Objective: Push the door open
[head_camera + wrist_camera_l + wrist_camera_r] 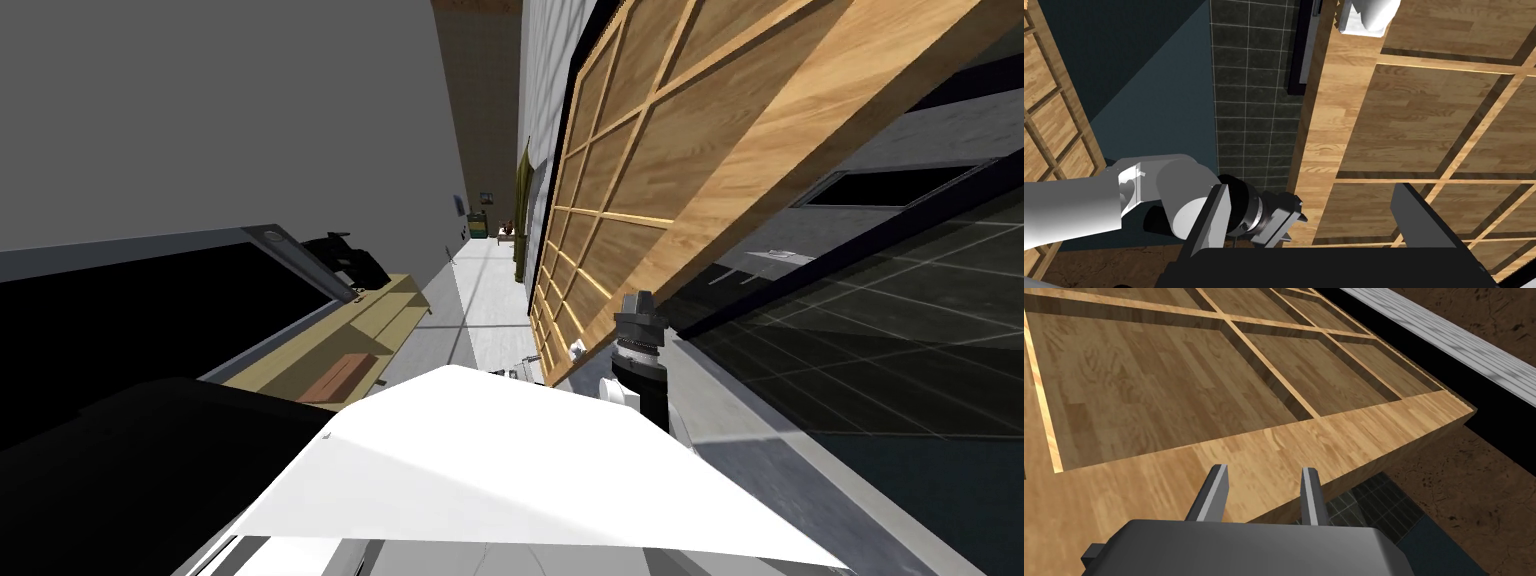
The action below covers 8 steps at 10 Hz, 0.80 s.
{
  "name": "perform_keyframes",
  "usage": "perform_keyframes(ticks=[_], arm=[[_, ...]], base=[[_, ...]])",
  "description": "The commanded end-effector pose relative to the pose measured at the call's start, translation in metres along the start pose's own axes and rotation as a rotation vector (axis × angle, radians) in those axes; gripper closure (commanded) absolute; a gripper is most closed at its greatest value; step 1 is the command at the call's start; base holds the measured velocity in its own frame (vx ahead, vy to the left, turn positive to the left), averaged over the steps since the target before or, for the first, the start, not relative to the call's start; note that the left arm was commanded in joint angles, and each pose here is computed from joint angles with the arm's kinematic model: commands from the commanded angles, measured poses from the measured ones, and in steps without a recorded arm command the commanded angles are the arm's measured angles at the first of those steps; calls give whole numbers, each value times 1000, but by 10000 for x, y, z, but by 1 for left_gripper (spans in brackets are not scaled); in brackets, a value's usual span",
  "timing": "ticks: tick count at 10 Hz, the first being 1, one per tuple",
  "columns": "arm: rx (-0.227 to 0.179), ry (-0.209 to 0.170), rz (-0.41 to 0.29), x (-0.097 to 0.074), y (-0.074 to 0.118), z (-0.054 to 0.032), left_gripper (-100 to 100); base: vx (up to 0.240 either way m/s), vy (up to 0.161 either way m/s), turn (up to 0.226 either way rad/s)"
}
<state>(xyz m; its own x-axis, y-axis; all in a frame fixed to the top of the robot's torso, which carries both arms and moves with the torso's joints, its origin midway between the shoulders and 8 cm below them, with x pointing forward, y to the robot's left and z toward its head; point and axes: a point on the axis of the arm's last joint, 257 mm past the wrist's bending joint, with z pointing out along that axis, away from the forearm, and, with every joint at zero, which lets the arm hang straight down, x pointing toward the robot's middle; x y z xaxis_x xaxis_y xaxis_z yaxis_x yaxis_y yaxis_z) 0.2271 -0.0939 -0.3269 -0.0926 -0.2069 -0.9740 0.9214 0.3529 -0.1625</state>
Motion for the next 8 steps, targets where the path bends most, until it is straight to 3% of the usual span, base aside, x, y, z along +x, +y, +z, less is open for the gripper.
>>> perform_keyframes(ticks=[1, 8], arm=[[31, 32, 27, 137, -95, -61, -100], [153, 149, 127, 642, -422, -328, -100]], base=[[143, 12, 39], [166, -7, 12]])
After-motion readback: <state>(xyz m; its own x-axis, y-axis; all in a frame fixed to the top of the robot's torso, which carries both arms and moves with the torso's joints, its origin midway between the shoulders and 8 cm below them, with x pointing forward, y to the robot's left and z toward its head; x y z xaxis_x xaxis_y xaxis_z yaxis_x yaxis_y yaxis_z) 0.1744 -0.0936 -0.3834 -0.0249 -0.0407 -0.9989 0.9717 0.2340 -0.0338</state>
